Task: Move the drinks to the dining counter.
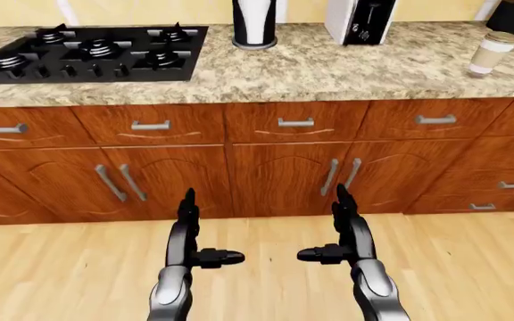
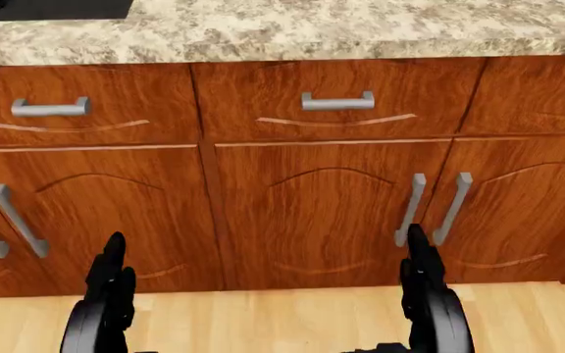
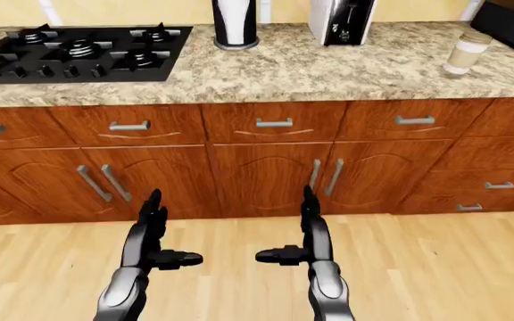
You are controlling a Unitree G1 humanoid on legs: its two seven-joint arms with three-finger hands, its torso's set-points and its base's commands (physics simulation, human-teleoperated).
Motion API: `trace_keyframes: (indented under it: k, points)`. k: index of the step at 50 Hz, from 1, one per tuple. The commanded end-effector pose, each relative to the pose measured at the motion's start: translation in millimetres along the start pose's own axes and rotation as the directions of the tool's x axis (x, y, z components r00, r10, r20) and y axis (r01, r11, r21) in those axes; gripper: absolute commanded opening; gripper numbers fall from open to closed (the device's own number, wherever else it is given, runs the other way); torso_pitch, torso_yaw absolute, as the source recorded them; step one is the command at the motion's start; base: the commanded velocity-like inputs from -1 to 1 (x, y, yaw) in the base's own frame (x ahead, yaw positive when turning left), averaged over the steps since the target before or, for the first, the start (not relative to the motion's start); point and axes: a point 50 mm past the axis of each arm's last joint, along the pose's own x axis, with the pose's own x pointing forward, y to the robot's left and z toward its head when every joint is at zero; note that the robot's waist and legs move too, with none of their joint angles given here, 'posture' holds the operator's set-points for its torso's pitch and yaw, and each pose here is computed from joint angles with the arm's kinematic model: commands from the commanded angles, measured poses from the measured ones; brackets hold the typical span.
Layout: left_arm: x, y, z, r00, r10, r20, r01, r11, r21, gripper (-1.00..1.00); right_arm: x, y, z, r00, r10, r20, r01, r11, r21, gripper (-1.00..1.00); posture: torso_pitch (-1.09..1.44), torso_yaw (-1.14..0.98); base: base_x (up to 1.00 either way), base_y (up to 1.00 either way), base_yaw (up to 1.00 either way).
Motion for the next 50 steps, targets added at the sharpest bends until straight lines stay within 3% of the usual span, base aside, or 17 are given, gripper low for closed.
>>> trace_keyframes:
  k: [1, 11, 15, 18, 25, 38, 50]
  points:
    - [4.6, -0.1, 35, 0.982, 0.006, 0.191, -0.009, 1.0, 0.015, 1.0, 5, -0.8, 32, 0.985, -0.004, 0.171, 0.007, 1.0, -0.015, 1.0, 0.0, 0.0, 0.0, 0.0, 0.0]
    - [2.1, 1.8, 41, 0.978, -0.002, 0.207, 0.004, 1.0, -0.011, 1.0, 3, 0.5, 36, 0.98, -0.017, 0.197, 0.02, 1.0, -0.016, 1.0, 0.0, 0.0, 0.0, 0.0, 0.0]
    - [-1.7, 6.2, 73, 0.97, -0.001, 0.243, -0.001, 1.0, 0.007, 1.0, 4, -0.5, 54, 0.974, -0.023, 0.225, 0.029, 0.999, -0.027, 1.0, 0.0, 0.0, 0.0, 0.0, 0.0]
    - [-6.6, 6.7, 99, 0.965, -0.014, 0.26, 0.005, 0.999, 0.038, 1.0, 0, -3.9, 83, 0.966, -0.021, 0.259, 0.033, 0.999, -0.041, 1.0, 0.0, 0.0, 0.0, 0.0, 0.0]
    - [-14.1, 6.3, 145, 0.95, -0.028, 0.312, 0.014, 0.999, 0.047, 1.0, -6, -13.2, 115, 0.954, -0.038, 0.296, 0.038, 0.999, 0.006, 1.0, 0.0, 0.0, 0.0, -0.21, 0.0]
    - [-14.1, -0.2, 137, 0.951, -0.043, 0.307, 0.028, 0.998, 0.056, 1.0, -14, -13.0, 123, 0.947, -0.007, 0.322, 0.001, 1.0, 0.02, 1.0, 0.0, 0.0, 0.0, -1.0, 0.0]
    - [-19.9, 2.0, 140, 0.946, -0.039, 0.322, 0.02, 0.998, 0.06, 1.0, -13, -10.4, 119, 0.946, 0.003, 0.324, -0.001, 1.0, -0.006, 1.0, 0.0, 0.0, 0.0, -0.25, -0.75]
